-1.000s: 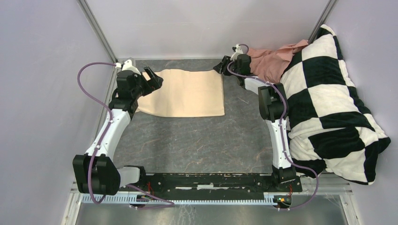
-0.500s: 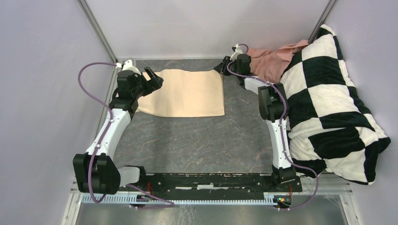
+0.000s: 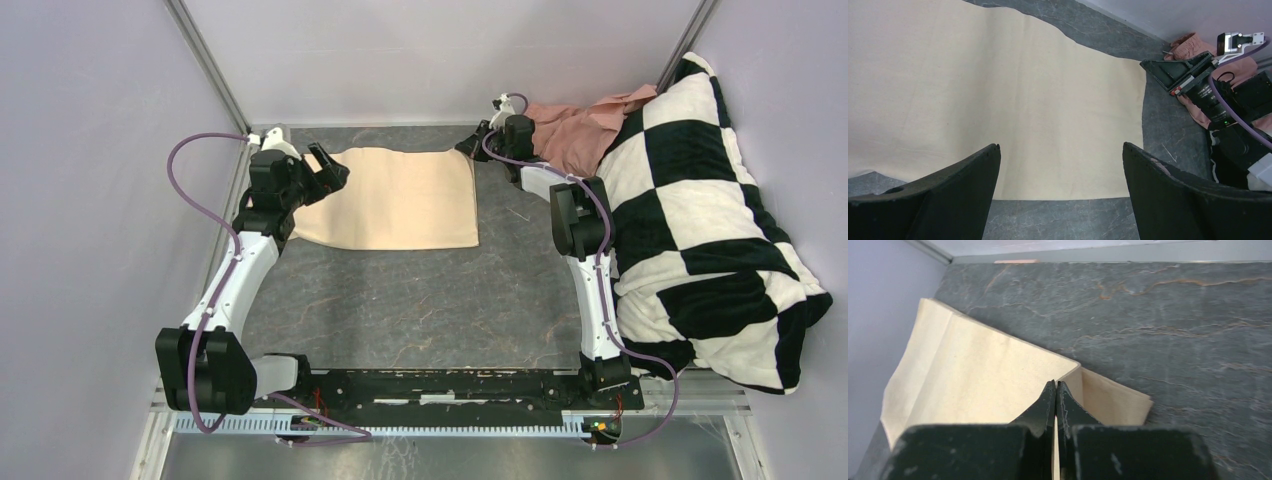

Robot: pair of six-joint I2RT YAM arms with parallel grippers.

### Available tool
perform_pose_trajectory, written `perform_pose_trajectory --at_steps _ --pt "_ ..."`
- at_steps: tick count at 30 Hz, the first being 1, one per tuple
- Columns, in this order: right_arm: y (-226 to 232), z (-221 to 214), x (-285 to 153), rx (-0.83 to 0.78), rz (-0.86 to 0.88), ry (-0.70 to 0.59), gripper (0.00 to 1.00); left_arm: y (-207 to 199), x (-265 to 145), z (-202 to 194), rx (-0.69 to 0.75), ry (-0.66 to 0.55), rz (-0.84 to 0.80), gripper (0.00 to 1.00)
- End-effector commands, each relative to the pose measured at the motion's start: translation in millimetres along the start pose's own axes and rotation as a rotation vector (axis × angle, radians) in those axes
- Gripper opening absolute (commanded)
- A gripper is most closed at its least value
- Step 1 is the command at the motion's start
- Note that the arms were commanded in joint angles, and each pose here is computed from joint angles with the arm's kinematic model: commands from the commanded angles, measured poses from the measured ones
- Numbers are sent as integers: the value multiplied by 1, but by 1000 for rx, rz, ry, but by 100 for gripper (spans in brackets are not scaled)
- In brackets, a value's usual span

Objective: Open and lay out the surgical kit
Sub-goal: Open the surgical kit at the center of the board.

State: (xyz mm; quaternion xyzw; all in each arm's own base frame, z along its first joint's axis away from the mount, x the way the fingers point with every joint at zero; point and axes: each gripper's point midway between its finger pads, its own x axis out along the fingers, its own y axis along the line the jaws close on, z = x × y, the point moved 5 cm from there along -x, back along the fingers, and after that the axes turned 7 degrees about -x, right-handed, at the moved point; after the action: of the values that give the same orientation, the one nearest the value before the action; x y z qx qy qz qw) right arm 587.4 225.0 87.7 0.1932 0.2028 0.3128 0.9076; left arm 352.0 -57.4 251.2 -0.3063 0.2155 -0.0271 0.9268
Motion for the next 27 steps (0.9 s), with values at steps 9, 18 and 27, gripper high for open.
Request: perform_pose_trajectory --at_steps 9,18,27 --pt "131 31 -79 -146 409 -76 0 -17 -18 14 11 -50 -70 97" --pt "211 -46 -158 -166 531 74 0 -22 -38 28 34 -130 -67 96" --pt "230 -152 -248 -78 576 279 0 -25 -52 37 47 -185 -63 96"
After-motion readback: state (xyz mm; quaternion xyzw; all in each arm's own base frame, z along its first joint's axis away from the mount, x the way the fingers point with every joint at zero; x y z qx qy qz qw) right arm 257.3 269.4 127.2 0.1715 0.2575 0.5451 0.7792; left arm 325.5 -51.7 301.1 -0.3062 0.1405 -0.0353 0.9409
